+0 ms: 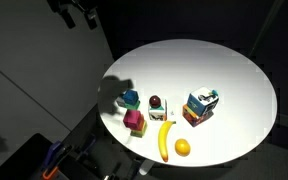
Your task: Pick up the pink block and put it on the orange block
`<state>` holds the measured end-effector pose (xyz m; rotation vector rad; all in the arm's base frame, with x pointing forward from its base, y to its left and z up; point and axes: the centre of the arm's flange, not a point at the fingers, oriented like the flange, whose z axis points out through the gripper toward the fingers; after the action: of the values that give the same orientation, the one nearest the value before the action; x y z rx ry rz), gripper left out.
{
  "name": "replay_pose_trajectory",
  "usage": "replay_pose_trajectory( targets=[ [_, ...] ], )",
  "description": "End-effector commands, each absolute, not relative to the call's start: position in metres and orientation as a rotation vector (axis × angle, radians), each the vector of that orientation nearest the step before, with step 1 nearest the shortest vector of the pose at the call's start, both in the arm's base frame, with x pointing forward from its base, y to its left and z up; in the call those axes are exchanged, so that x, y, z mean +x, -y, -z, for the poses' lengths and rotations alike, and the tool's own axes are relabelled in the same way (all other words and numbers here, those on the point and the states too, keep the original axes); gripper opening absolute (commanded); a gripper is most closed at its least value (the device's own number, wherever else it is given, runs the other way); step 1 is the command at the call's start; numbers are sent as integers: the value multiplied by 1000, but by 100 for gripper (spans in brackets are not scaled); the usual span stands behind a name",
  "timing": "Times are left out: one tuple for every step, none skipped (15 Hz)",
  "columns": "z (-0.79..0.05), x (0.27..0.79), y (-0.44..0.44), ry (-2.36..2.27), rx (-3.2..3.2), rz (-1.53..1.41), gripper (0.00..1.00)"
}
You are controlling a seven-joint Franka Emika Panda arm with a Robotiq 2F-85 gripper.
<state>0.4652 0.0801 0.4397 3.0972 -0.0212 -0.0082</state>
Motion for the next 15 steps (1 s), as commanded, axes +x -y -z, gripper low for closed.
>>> replay_pose_trajectory(
  targets=[
    [-458, 453, -72, 70, 3090, -24, 100],
    [-461, 452, -69, 80, 3090, -32, 100],
    [-464, 452, -66, 97, 3089, -45, 100],
    [-467, 452, -62, 113, 3088, -53, 100],
    [-469, 452, -59, 127, 3088, -61, 100],
    [-471, 452, -55, 140, 3087, -66, 100],
    [-473, 451, -51, 155, 3088, -70, 100],
    [-474, 451, -48, 168, 3089, -72, 100],
    [-476, 450, -44, 180, 3087, -72, 100],
    [-478, 449, -40, 187, 3090, -63, 100],
    [-479, 448, -37, 191, 3091, -52, 100],
    [-481, 446, -35, 193, 3095, -35, 100],
    [-483, 444, -33, 191, 3100, -16, 100],
    [-484, 442, -31, 194, 3101, 1, 100],
    [-485, 440, -30, 196, 3101, 13, 100]
  ],
)
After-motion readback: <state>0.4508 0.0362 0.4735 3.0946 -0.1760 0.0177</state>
